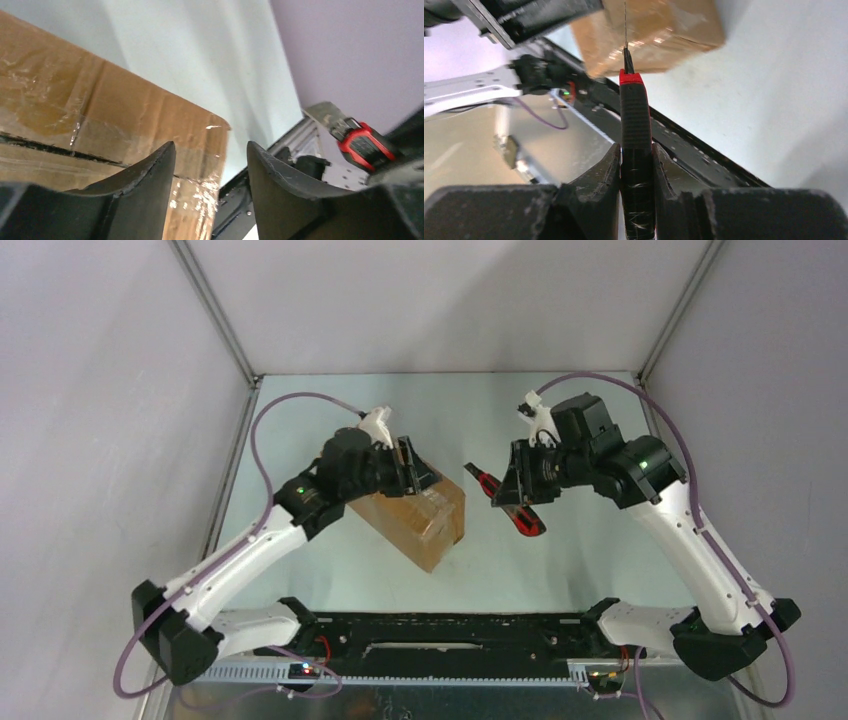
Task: Unpack the express box
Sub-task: Cut the express box at the center of the board.
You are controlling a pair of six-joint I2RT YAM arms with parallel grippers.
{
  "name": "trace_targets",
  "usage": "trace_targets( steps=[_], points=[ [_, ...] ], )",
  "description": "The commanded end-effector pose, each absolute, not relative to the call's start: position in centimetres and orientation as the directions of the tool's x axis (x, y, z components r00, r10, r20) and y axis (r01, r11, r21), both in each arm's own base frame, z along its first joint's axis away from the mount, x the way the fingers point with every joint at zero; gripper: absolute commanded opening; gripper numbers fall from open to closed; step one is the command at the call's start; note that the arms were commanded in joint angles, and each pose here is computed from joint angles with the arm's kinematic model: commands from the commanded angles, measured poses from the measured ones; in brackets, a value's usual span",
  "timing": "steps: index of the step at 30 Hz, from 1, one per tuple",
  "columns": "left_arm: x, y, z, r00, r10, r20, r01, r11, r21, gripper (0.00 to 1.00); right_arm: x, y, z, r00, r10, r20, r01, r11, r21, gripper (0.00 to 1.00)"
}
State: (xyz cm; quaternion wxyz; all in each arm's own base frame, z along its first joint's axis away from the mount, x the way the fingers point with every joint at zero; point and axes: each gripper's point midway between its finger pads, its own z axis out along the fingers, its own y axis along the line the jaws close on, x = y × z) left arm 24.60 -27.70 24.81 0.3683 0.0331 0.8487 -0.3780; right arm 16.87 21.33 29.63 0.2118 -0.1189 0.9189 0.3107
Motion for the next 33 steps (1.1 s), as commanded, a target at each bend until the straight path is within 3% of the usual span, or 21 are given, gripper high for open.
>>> trace_targets(
  steps=[1, 6, 11, 29, 33],
  points=[
    [21.2, -29.2, 32.1, -0.726, -0.211, -0.655, 0.518, 0.458, -0.722, 0.65, 16.8, 25.0, 35.4, -0.823, -0.081, -0.563, -0.520, 0.509, 0.686, 0.00],
    [18.9, -30.9, 36.8, -0.751, -0.252, -0.611, 0.585, 0.177, -0.792, 0.73, 16.3, 26.2, 37.2, -0.824, -0.081, -0.561, -0.543, 0.398, 0.740, 0.00],
    [17.7, -31.1, 39.7, -0.772, -0.304, -0.558, 0.587, -0.007, -0.809, 0.74, 15.9, 26.7, 36.9, -0.845, -0.090, -0.528, -0.520, 0.369, 0.770, 0.00],
    [17.7, -32.6, 37.2, -0.839, -0.232, -0.492, 0.506, -0.002, -0.862, 0.51, 16.7, 28.0, 37.2, -0.866, -0.066, -0.495, -0.488, 0.323, 0.811, 0.00],
    [17.7, -33.0, 36.6, -0.857, -0.221, -0.465, 0.478, -0.008, -0.878, 0.37, 17.1, 28.0, 36.9, -0.873, -0.055, -0.485, -0.474, 0.336, 0.814, 0.00]
  ],
)
